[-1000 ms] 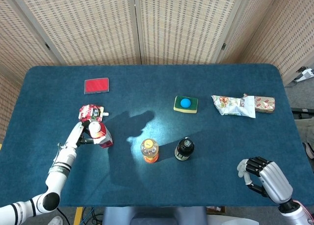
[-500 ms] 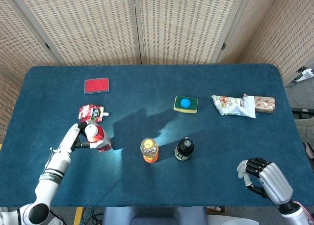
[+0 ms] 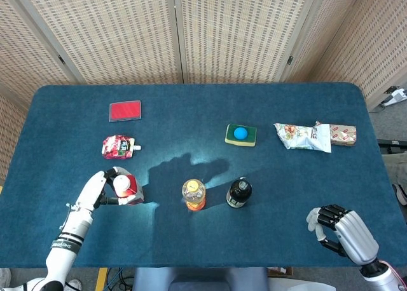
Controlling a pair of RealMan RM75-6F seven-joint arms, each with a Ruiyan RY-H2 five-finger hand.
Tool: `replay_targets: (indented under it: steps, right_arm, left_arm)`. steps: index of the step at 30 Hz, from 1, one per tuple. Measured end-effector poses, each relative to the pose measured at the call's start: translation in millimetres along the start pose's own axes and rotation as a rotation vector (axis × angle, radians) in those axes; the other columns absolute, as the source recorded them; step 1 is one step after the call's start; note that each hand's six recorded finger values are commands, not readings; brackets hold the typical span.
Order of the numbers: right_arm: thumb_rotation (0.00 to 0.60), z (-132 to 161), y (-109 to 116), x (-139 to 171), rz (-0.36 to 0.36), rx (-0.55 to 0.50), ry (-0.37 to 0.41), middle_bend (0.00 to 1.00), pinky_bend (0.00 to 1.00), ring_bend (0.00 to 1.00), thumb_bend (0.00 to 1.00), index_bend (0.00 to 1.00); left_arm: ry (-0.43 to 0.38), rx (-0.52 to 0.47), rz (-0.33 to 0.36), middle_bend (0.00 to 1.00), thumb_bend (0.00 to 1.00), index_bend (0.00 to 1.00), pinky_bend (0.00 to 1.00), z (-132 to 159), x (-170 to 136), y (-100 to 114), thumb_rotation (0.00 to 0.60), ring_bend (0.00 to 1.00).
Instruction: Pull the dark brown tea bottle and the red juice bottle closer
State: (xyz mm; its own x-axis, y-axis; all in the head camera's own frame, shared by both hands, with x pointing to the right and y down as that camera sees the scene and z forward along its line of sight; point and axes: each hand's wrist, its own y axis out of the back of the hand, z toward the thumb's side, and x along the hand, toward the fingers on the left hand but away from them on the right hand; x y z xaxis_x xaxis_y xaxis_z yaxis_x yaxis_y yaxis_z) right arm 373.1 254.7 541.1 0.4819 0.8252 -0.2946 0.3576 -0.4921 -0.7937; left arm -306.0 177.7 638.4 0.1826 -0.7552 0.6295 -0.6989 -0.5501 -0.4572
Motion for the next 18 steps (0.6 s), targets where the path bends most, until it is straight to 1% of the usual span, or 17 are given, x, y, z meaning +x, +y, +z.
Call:
replay_targets:
  steps: [4,11,18]
  right_arm:
    - [0.6,0.0,-0.7,0.1,0.003,0.001,0.0,0.51,0.52,0.47,0.27,0.6]
    - [0.6,-0.4,-0.5,-0.2,0.003,0.001,-0.002,0.51,0.52,0.47,0.27,0.6]
    - [0.6,-1.1,-0.7,-0.5,0.005,0.0,-0.003,0.51,0.52,0.47,0.27,0.6]
  left_arm:
    - [-0.005,-0.001,-0.007,0.44,0.07,0.53,0.52,-0.4,-2.1,-7.3,0.6,0.41]
    - [-0.015,0.01,0.006,0.44,0.07,0.53,0.52,-1.6,4.4,-15.1,0.6,0.41]
    - [-0.014,0.013,-0.004,0.44,0.07,0.53,0.52,-1.2,5.9,-22.6,0.6,0.41]
